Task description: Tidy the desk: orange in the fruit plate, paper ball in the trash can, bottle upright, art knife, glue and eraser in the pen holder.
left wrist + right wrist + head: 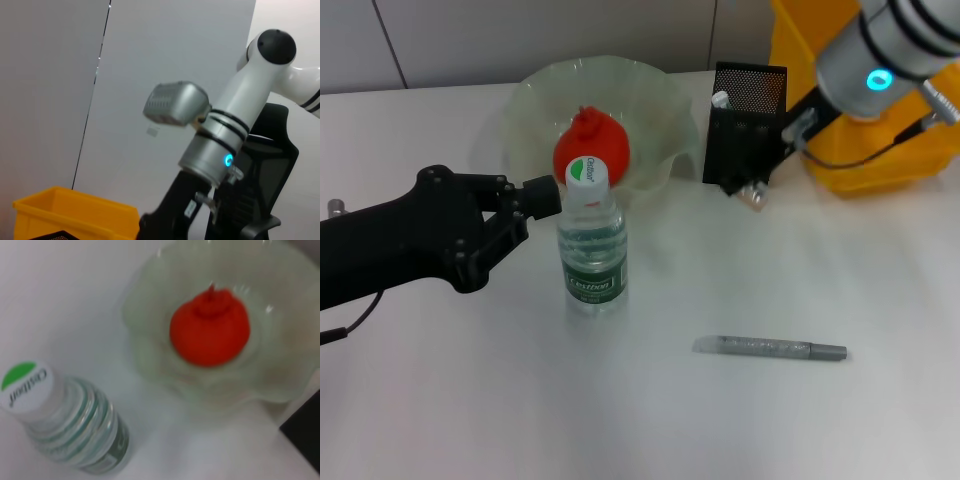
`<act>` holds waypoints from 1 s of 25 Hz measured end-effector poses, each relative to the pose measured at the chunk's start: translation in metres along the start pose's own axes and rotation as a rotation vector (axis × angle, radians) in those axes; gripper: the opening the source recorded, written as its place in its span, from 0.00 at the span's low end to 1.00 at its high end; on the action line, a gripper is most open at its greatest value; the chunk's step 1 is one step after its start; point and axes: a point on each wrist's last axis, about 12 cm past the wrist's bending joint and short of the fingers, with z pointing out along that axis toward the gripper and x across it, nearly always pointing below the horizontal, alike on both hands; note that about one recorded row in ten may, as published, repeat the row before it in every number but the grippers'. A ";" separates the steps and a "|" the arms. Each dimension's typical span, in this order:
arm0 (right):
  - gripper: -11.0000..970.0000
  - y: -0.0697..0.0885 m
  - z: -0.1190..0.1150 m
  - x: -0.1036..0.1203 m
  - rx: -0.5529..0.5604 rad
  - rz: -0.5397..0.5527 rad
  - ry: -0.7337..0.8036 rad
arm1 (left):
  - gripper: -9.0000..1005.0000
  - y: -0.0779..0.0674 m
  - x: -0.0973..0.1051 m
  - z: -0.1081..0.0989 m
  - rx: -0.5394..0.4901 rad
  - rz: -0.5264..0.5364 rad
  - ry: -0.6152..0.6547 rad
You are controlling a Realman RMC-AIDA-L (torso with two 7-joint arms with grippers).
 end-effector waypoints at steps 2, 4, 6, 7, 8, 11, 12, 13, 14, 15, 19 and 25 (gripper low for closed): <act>0.27 -0.003 -0.007 -0.001 0.006 0.004 -0.024 | 0.01 -0.001 0.000 -0.001 0.002 -0.001 -0.001; 0.27 -0.007 -0.014 -0.002 0.017 0.005 -0.048 | 0.01 -0.001 0.000 -0.001 0.002 -0.001 -0.002; 0.27 -0.010 -0.020 -0.003 0.031 0.004 -0.066 | 0.01 -0.001 0.000 -0.001 0.002 -0.001 -0.003; 0.27 -0.011 -0.023 -0.003 0.039 0.003 -0.074 | 0.01 -0.001 0.000 -0.001 0.002 -0.001 -0.003; 0.27 -0.016 -0.028 -0.002 0.049 0.009 -0.086 | 0.01 0.000 0.000 -0.001 0.003 0.000 -0.003; 0.27 -0.023 -0.034 -0.001 0.060 0.019 -0.098 | 0.01 0.000 -0.001 0.000 0.004 0.000 -0.005; 0.28 -0.023 -0.034 -0.001 0.060 0.019 -0.098 | 0.01 0.000 -0.001 0.000 0.004 0.000 -0.005; 0.28 -0.029 -0.038 0.001 0.072 0.024 -0.106 | 0.01 0.000 -0.001 0.000 0.004 0.000 -0.005; 0.28 -0.029 -0.038 0.001 0.072 0.024 -0.106 | 0.01 -0.001 -0.001 0.000 0.004 0.000 -0.006; 0.28 -0.033 -0.041 0.002 0.083 0.027 -0.110 | 0.01 -0.001 -0.001 0.000 0.004 0.000 -0.006; 0.28 -0.047 -0.046 0.006 0.111 0.038 -0.117 | 0.01 -0.001 -0.001 0.000 0.005 0.000 -0.006; 0.28 -0.055 -0.044 0.008 0.121 0.049 -0.113 | 0.01 0.000 -0.001 0.000 0.006 0.000 -0.006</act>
